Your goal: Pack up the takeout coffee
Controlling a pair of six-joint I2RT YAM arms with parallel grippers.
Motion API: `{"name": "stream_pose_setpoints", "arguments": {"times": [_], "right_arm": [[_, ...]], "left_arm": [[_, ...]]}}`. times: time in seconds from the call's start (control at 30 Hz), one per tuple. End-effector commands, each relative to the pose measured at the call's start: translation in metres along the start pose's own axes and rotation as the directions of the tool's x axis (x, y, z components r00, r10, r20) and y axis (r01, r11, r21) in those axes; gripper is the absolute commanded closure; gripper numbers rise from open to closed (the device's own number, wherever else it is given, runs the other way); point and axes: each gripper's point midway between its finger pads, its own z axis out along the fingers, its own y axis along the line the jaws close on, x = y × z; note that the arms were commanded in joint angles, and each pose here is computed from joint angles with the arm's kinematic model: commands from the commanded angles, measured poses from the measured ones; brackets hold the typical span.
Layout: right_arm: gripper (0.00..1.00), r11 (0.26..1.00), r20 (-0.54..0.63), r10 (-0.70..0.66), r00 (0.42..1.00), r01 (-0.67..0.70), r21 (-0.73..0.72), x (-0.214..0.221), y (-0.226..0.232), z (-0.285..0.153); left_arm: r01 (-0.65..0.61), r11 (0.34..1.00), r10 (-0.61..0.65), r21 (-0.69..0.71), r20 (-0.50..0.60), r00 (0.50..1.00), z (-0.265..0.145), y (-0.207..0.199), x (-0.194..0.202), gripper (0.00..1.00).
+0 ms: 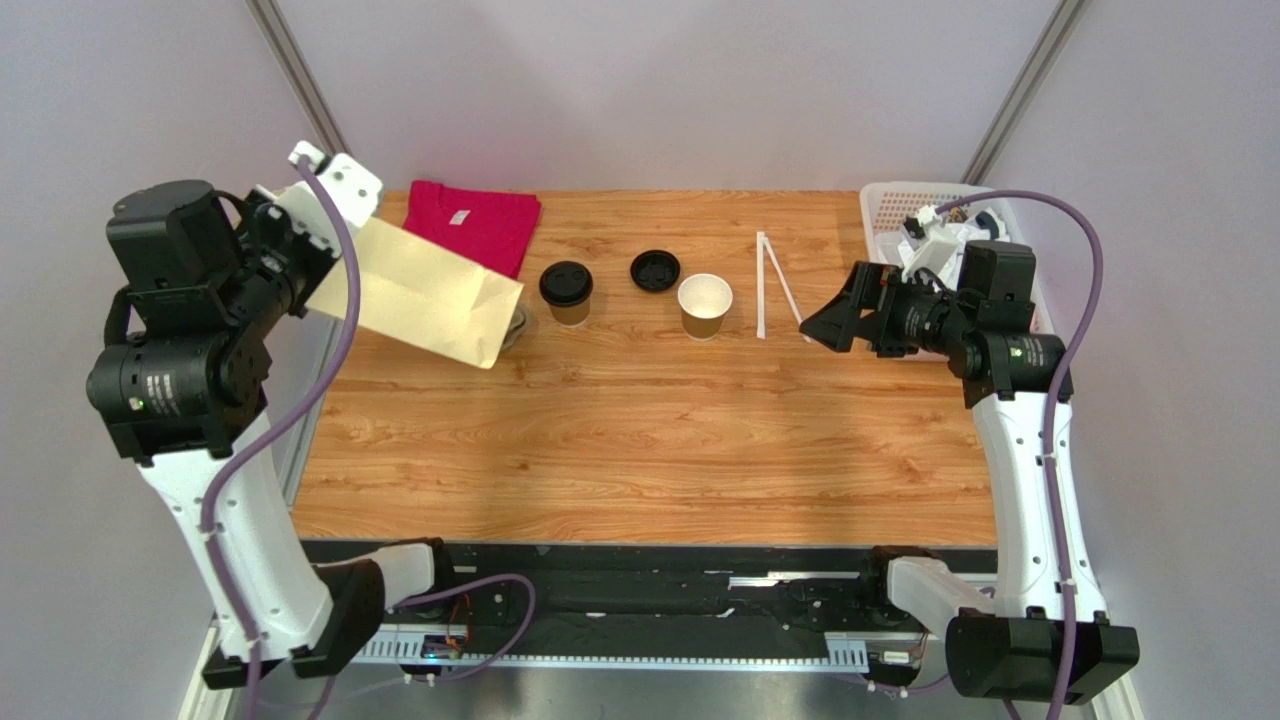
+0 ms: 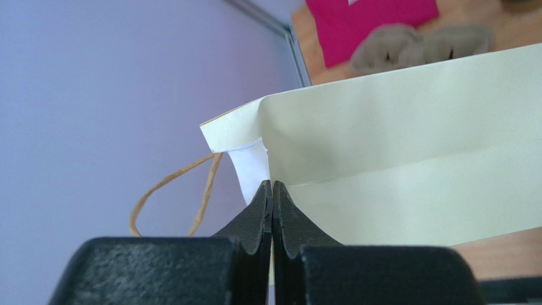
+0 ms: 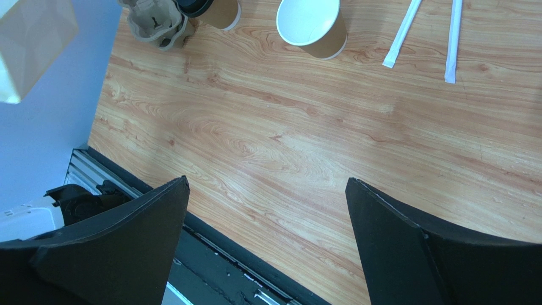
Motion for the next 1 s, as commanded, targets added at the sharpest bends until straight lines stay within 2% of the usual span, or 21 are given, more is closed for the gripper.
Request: {"name": "stream_pose_setpoints", "arguments": {"times": [0.0, 0.1, 0.23, 0.5, 0.63, 0.7, 0.8, 0.83, 0.97], "right_arm": [[0.00, 0.999, 0.062, -0.031, 0.998, 0.032, -0.020, -0.023, 0.008, -0.005], [0.00, 1.000, 0.060, -0.024, 0.998, 0.025, -0.010, -0.023, 0.004, -0.004], [0.00, 1.000, 0.056, -0.018, 0.998, 0.018, -0.002, -0.023, 0.000, -0.004], [0.00, 1.000, 0.025, -0.025, 0.999, 0.025, 0.010, -0.023, -0.007, 0.000], [0.00, 0.996, -0.003, -0.082, 0.997, 0.082, 0.021, -0.031, -0.009, -0.002], [0.00, 0.995, -0.010, -0.101, 0.995, 0.101, 0.024, -0.035, -0.009, -0.003], [0.00, 0.989, -0.038, -0.144, 0.989, 0.145, 0.026, -0.041, -0.011, -0.004], [0.00, 0.989, -0.053, -0.143, 0.988, 0.145, 0.027, -0.039, -0.011, -0.006], [0.00, 0.984, -0.061, -0.174, 0.983, 0.176, 0.026, -0.051, -0.010, -0.009]], "left_arm": [[0.015, 0.940, 0.016, 0.341, -0.088, 0.996, -0.025, -0.083, 0.018, 1.00], [0.029, 0.900, -0.048, 0.435, 0.032, 0.998, -0.025, -0.098, -0.017, 1.00], [-0.034, 0.813, -0.091, 0.581, 0.185, 0.979, -0.031, -0.129, -0.060, 1.00], [-0.177, 0.625, -0.043, 0.760, 0.260, 0.965, -0.022, -0.206, -0.086, 1.00], [-0.241, 0.506, -0.028, 0.828, 0.295, 0.955, -0.025, -0.241, -0.090, 1.00], [-0.289, 0.468, -0.006, 0.835, 0.329, 0.944, -0.029, -0.257, -0.095, 1.00], [-0.317, 0.456, 0.034, 0.831, 0.340, 0.940, -0.021, -0.278, -0.097, 1.00], [-0.306, 0.492, 0.052, 0.815, 0.324, 0.945, -0.009, -0.284, -0.096, 1.00], [-0.358, 0.549, 0.091, 0.755, 0.372, 0.924, 0.001, -0.302, -0.100, 1.00]]}}
